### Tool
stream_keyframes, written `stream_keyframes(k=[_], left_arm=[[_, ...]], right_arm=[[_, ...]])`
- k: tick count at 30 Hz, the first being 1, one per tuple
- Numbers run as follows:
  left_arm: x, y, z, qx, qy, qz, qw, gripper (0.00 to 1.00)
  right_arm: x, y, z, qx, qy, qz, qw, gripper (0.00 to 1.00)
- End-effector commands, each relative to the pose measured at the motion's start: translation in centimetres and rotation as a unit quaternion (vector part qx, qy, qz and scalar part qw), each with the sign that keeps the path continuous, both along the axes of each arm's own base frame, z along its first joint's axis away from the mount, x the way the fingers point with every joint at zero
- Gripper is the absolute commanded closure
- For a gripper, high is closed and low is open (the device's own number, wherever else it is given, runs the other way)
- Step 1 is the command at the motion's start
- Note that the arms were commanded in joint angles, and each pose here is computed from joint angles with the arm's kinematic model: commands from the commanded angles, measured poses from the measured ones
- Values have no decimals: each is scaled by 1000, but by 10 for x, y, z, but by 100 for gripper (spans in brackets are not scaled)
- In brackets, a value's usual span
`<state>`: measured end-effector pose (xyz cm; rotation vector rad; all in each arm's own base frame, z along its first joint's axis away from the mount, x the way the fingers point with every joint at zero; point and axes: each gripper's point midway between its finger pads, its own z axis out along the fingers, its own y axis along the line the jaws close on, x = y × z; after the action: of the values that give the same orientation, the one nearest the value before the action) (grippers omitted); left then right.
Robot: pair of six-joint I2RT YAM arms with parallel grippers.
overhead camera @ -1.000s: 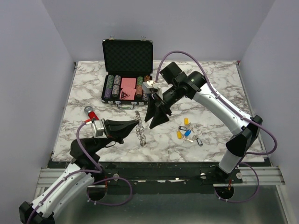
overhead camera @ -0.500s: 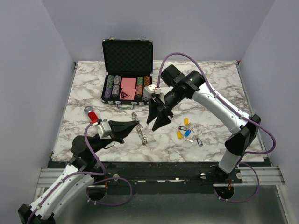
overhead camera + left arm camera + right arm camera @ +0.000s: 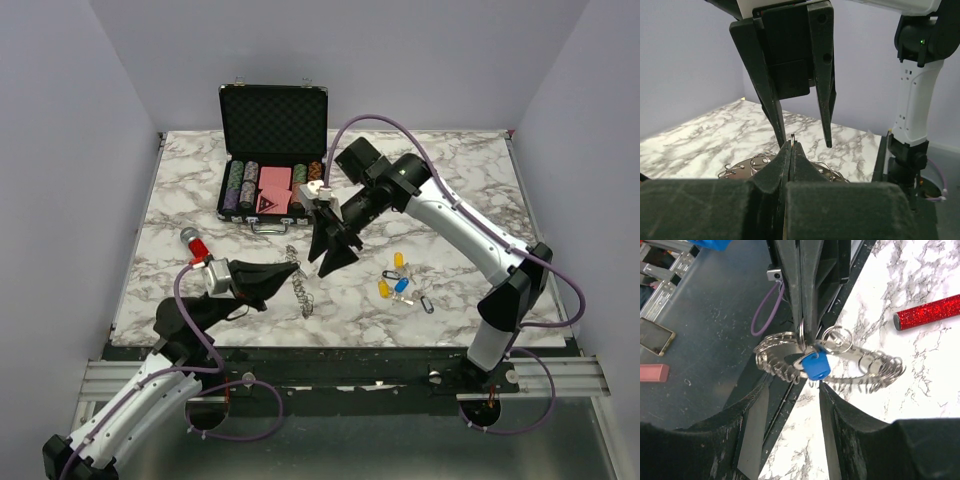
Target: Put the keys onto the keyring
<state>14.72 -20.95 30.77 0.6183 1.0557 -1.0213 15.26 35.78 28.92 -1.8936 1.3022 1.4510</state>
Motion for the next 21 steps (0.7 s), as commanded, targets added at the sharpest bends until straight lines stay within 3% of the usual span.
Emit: stream_keyframes(k=[1,14,21], left_arm=[[-10,9,20,-92,11,-23,995,100],[-23,9,23,-143,33,-70,987,100],[-20,9,23,-150,36,-70,986,100]], right_arm=[[3,16,-2,-9,-15,-7,1000,47],[-5,17,-5,-16,-4,-15,1000,47],[-26,19,8,0,52,13,999,47]])
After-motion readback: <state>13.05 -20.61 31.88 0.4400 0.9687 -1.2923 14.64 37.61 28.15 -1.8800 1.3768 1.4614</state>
